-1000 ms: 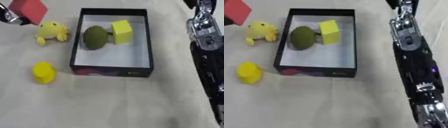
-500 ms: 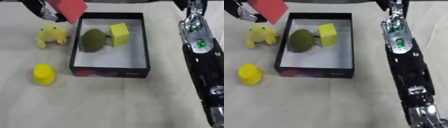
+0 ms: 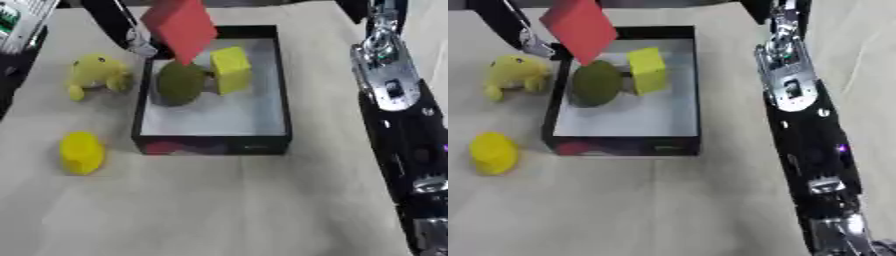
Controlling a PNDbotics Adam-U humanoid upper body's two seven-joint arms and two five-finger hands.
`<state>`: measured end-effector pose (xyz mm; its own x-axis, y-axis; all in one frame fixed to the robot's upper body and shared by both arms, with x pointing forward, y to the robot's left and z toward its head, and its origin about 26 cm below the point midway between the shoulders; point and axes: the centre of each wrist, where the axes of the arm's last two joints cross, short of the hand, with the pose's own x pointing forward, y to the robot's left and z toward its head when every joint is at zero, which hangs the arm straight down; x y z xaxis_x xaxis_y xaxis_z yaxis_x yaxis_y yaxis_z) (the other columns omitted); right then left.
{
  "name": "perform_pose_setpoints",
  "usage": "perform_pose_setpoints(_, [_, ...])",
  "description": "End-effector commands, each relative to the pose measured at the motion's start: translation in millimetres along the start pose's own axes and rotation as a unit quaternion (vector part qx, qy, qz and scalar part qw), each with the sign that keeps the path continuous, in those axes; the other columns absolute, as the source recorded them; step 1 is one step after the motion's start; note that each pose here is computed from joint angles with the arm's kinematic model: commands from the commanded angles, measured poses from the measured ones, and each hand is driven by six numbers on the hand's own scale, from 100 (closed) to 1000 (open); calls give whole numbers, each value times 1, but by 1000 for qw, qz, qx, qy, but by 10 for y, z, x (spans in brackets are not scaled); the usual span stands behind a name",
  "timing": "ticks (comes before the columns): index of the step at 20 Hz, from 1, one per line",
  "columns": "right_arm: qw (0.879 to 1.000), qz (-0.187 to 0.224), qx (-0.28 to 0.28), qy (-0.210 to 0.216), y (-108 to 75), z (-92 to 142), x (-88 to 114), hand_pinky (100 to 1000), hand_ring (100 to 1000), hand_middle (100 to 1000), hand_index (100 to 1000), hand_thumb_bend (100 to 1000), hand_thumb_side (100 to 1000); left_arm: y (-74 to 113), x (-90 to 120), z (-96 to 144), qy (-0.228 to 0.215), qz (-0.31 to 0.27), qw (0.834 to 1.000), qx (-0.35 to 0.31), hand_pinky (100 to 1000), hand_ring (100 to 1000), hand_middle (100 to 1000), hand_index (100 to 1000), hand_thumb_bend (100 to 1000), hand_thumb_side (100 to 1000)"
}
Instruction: Pick up objects on the table and place them in the box.
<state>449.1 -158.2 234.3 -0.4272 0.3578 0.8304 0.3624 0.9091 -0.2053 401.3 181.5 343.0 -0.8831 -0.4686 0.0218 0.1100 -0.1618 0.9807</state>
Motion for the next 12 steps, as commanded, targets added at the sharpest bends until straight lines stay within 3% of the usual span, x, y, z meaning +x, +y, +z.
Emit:
perform_pose_setpoints(1, [1000, -7, -2, -25, -4, -31, 153, 799, 734, 726, 830, 278, 370, 24, 33, -103, -16, -10, 1000, -23, 580, 565, 574, 673, 321, 100])
perform_pose_setpoints(12, [999, -14, -1, -33, 34, 3, 215, 798, 734, 726, 829, 280, 366, -411, -163, -504, 15, 22, 996, -79, 605, 576, 585, 682, 489, 100])
